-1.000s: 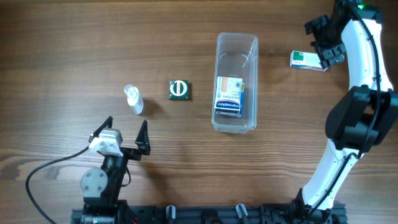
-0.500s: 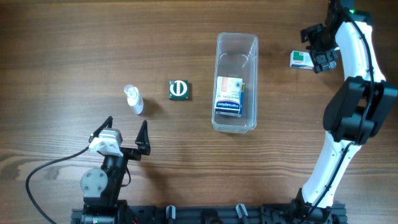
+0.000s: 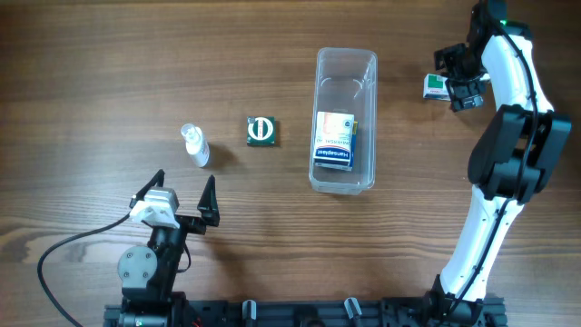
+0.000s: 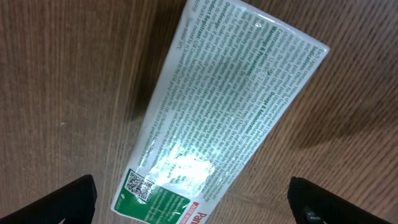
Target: Pack container
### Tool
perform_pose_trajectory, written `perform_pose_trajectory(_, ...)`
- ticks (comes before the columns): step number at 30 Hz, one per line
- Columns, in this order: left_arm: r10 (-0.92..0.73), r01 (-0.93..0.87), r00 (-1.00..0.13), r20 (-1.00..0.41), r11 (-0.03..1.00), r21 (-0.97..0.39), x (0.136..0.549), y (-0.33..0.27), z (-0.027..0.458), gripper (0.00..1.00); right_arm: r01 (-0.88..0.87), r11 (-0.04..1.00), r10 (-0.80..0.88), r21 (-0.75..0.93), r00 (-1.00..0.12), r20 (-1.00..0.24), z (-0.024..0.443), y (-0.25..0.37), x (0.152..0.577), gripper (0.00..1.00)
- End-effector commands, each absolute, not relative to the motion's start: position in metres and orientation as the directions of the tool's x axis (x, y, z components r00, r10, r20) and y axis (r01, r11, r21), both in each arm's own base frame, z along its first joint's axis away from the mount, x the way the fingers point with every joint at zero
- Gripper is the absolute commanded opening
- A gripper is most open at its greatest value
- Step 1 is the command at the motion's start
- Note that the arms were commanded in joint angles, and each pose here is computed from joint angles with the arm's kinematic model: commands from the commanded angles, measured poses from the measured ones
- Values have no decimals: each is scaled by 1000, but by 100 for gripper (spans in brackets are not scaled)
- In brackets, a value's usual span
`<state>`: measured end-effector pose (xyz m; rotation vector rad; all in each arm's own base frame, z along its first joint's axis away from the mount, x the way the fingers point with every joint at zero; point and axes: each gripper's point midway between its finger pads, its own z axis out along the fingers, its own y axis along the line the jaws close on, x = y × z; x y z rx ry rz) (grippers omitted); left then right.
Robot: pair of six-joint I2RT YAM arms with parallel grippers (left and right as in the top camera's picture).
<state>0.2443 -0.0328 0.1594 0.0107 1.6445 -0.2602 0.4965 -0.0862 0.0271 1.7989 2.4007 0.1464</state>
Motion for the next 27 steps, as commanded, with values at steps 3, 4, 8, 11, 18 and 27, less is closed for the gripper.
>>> perform_pose_trajectory(3, -131, 162, -95, -987, 976, -145, 244, -32, 158, 100, 956, 247, 969, 157, -239, -64, 19, -95, 501, 99)
perform_pose_trajectory(4, -131, 162, -95, -987, 976, -145, 244, -32, 158, 100, 958, 243, 970, 150, -236, -60, 16, -95, 500, 99)
perform_pose_trajectory(8, -130, 162, -95, -987, 976, -144, 244, -32, 158, 100, 965, 227, 974, 130, -223, -44, 6, -94, 496, 100)
perform_pose_trajectory(11, -130, 162, -95, -987, 976, -144, 244, -32, 158, 100, 967, 226, 974, 117, -222, -43, 3, -94, 494, 99)
perform_pose_trajectory(18, -130, 162, -95, -987, 976, -144, 244, -32, 158, 100, 970, 243, 969, 15, -242, -48, 1, -105, 469, 100)
perform_pose_trajectory(27, -131, 162, -95, -987, 976, -145, 244, -32, 158, 100, 883, 466, 883, 46, -461, -94, 2, -138, 477, 100)
